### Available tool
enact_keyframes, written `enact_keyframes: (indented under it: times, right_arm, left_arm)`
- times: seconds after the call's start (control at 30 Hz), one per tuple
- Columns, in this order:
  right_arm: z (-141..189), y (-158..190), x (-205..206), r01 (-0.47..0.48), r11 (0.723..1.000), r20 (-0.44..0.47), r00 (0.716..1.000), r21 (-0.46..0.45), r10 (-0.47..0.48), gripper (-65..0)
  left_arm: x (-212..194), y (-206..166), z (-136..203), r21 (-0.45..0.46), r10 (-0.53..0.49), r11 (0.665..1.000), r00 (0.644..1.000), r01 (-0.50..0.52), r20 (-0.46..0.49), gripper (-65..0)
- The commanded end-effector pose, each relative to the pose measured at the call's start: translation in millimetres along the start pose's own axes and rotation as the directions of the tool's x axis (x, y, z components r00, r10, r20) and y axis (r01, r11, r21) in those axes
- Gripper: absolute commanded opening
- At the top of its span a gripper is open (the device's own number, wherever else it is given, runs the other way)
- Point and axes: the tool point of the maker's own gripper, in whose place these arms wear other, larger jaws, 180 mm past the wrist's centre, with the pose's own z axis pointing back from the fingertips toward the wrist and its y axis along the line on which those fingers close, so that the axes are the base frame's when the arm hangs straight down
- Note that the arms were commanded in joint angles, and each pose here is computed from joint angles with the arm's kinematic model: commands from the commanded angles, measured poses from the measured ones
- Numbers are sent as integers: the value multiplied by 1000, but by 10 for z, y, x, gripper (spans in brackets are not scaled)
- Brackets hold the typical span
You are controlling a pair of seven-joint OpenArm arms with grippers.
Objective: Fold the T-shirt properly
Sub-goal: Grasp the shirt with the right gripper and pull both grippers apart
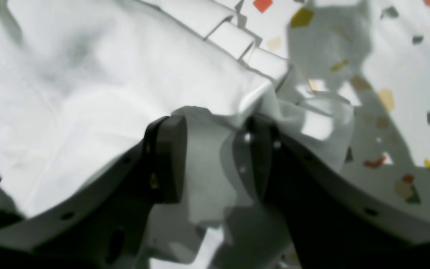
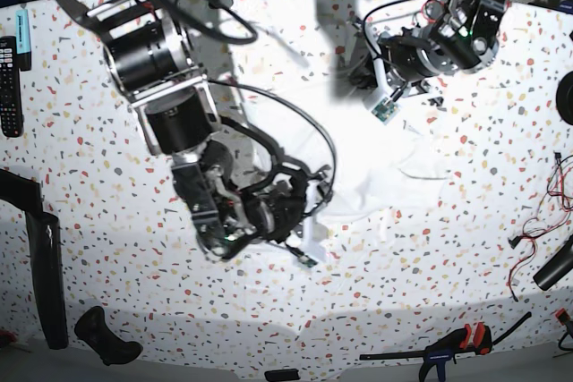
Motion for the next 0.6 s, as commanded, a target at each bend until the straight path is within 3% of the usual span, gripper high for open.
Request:
enact_keyframes:
  times: [0.0,0.33,0.57]
  right_arm:
    - [130,-193,3,-11,998,-30,1000,-54,10,-371]
    - [362,-333,-417,99,995,-109,989,25,-95,-371]
    - [518,-185,-683,33,999,-64,997,20,-31,-371]
  left_arm:
    - [16,77,23,28,-24,999,1000,24,-6,-650]
    - [190,413,51,163,-97,982,995,98,-13,-650]
    - [231,514,86,189,-118,975,993,117,-3,-650]
